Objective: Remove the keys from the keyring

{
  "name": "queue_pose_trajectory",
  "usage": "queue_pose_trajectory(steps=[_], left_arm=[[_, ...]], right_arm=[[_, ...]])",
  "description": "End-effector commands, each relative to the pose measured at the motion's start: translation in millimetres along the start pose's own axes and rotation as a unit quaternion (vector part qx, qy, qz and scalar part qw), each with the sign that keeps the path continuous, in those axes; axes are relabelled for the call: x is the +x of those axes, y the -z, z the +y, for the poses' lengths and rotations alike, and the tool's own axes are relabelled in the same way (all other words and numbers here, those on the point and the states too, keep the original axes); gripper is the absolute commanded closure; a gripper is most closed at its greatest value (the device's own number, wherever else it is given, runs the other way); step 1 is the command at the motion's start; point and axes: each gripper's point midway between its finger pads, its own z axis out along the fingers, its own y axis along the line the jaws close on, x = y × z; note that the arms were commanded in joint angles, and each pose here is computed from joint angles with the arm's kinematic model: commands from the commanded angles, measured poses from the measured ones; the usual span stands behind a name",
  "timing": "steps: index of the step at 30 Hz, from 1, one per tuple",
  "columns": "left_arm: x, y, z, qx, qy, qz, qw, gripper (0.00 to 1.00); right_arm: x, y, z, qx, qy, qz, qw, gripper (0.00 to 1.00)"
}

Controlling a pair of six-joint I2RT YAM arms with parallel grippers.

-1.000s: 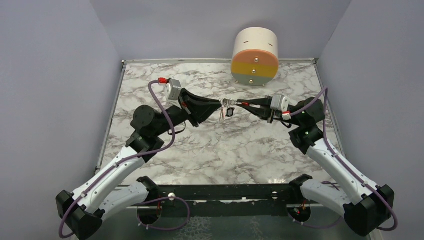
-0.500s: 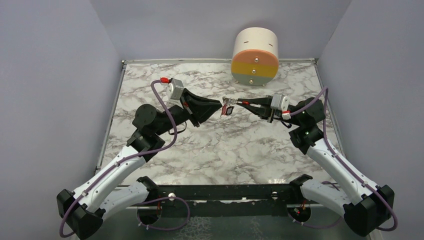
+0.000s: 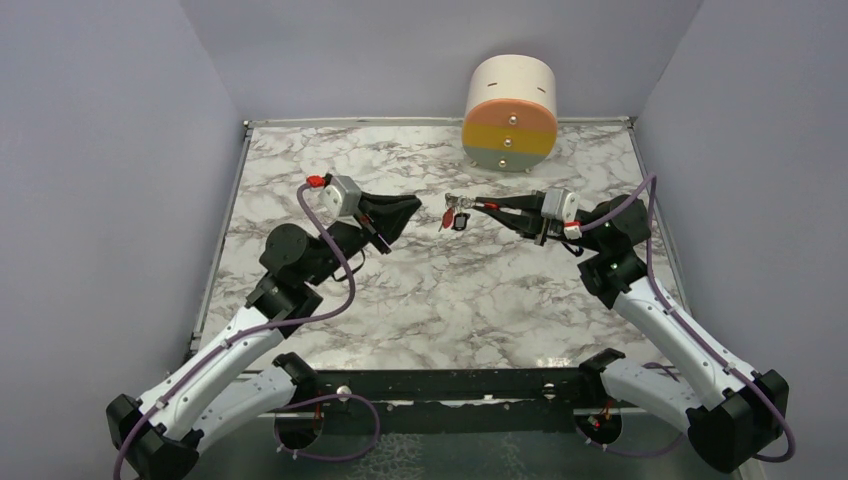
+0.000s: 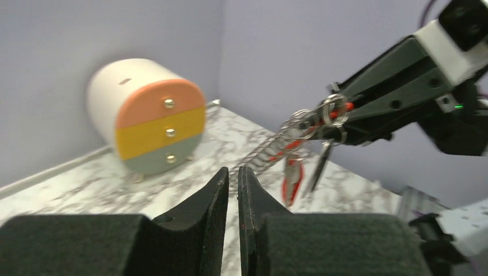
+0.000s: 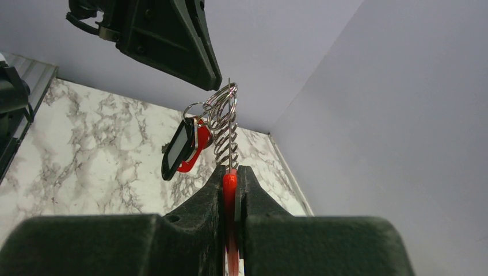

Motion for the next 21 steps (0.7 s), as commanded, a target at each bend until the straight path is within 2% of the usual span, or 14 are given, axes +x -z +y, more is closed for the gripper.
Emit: queue_pose_trajectory(steps=[1, 5, 11, 16, 21], left_arm=[[-3, 22, 50, -0.129, -0.108, -0.018, 0.986, 0.86], [-4, 24, 45, -0.106, -0.148, -0.045, 0.982, 0.87], [-4, 16, 3, 0.022, -0.186, -0.079, 0.979, 0.82], [-19, 17, -18, 0.072, -0.192, -0.132, 0.97, 0.79], [-31, 12, -45, 0.144, -0.186, -0.159, 0.959, 0.78]], right_arm=[[-20, 0, -2, 0.001, 0.021, -0.022, 1.0, 0.98], [-20, -2, 3, -0.015, 0.009, -0.028, 0.999, 0.98], [-25, -4, 11, -0.045, -0.003, -0.04, 0.998, 0.98], [-29, -5, 17, -0.063, -0.009, -0.05, 0.997, 0.98], [-33, -5, 20, -0.074, -0.012, -0.057, 0.996, 0.98]])
